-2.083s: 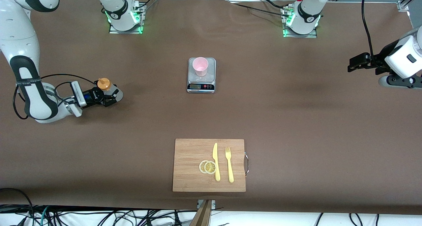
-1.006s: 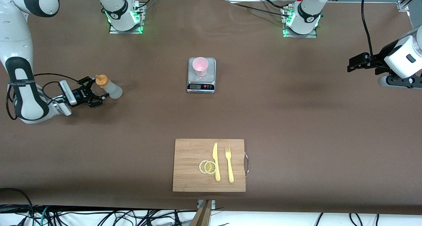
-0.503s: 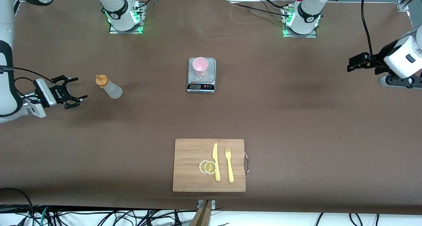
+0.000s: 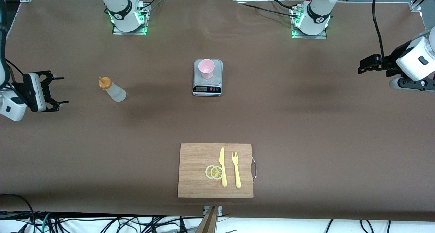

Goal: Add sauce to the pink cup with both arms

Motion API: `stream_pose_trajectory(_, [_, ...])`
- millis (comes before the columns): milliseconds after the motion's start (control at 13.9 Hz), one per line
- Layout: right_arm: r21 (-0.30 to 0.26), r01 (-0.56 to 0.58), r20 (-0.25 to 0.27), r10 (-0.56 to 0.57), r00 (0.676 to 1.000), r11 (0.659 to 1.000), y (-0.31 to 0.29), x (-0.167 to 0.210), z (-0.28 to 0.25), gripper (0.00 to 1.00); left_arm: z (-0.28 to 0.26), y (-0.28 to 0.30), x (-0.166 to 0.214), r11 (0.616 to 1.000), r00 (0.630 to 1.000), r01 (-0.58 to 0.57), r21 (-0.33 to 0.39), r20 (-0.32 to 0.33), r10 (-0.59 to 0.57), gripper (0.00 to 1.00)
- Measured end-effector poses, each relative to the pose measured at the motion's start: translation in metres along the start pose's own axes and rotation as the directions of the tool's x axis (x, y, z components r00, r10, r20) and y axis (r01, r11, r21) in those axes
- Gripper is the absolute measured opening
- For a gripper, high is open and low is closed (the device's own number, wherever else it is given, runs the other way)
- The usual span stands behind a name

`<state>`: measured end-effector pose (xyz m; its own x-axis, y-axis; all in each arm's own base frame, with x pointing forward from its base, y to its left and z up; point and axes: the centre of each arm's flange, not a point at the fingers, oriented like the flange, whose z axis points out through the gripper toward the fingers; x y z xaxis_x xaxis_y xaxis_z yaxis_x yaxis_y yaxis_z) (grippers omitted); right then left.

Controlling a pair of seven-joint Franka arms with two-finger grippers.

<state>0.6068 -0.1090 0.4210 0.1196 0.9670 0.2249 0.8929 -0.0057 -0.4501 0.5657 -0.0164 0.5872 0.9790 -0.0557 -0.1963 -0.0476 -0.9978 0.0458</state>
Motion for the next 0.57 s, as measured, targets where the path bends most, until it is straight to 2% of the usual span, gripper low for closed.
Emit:
stream_pose_trajectory(144, [-0.058, -0.141, 0.084, 0.146, 0.986, 0.988, -0.029, 0.032, -0.024, 1.00, 0.000, 0.000, 0.000, 1.000, 1.000, 0.000, 0.000, 0.000, 0.000, 1.00])
stream_pose_trajectory(287, [-0.150, -0.263, 0.151, 0.285, 0.946, 0.953, -0.053, 0.063, -0.043, 1.00, 0.000, 0.000, 0.000, 1.000, 1.000, 0.000, 0.000, 0.000, 0.000, 1.00])
stream_pose_trajectory(431, [-0.255, -0.400, 0.176, 0.449, 0.876, 0.880, -0.075, 0.097, -0.057, 1.00, 0.001, 0.000, 0.001, 1.000, 1.000, 0.000, 0.000, 0.001, 0.000, 1.00])
stream_pose_trajectory(575, [-0.341, -0.549, 0.132, 0.617, 0.776, 0.763, -0.092, 0.123, -0.064, 1.00, 0.001, 0.000, 0.001, 1.000, 1.000, 0.000, 0.000, 0.001, 0.000, 1.00])
